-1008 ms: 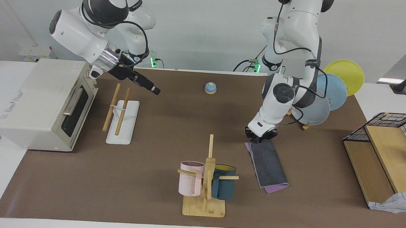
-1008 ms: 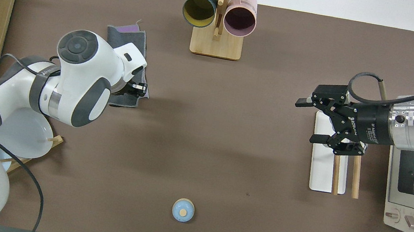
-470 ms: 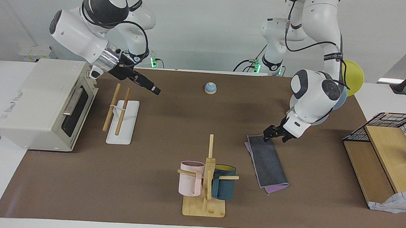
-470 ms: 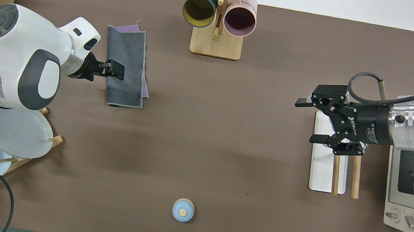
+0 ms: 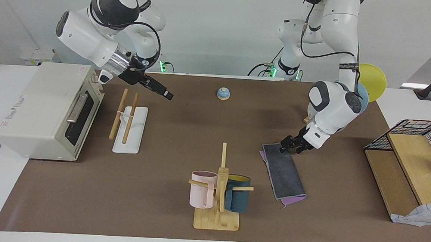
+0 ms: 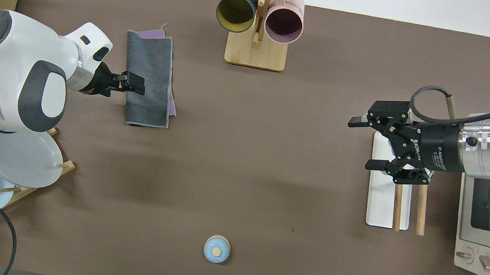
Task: Fold towel and hang on rack
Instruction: 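Lift the folded towel with the left gripper toward the table center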
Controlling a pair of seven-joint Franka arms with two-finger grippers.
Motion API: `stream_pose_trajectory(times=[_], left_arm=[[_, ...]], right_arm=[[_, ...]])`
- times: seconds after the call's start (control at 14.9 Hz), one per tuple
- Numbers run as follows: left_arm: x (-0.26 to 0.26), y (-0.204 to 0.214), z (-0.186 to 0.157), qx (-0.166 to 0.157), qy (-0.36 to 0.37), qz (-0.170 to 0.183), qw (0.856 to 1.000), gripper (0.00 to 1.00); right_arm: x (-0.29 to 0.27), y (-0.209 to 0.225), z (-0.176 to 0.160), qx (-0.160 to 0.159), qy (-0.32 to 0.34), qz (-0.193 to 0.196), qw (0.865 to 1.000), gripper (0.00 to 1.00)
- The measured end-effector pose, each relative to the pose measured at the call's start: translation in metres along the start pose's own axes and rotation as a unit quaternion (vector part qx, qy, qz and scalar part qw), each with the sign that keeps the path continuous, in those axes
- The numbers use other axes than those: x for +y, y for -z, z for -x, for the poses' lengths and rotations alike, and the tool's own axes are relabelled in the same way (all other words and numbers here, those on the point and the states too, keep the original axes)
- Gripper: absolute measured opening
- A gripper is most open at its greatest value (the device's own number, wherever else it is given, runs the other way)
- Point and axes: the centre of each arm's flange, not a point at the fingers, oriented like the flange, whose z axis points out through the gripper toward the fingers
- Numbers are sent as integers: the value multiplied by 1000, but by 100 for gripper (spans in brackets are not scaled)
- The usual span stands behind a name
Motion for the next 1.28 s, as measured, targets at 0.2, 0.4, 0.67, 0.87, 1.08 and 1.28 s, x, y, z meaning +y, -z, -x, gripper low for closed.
stream_pose_trajectory(times=[0.2, 0.4, 0.67, 0.87, 1.08, 1.28], left_arm=[[1, -3, -1, 7, 2, 2, 1000, 77], [4, -5, 0, 5, 1, 3, 1000, 55], [4, -8, 3, 2, 3, 5, 1000, 8], [5, -8, 3, 2, 14, 6, 1000, 7], [6, -5, 1, 2, 46, 8, 999, 7], [23, 20, -11, -5, 132, 19, 991, 7]], right_arm=[[0, 0, 0, 0, 0, 0, 1000, 100], [0, 0, 0, 0, 0, 0, 1000, 100], [0, 0, 0, 0, 0, 0, 1000, 100], [0, 0, 0, 0, 0, 0, 1000, 100], [0, 0, 0, 0, -4, 0, 1000, 100], [-1, -1, 1, 1, -35, 0, 999, 100]])
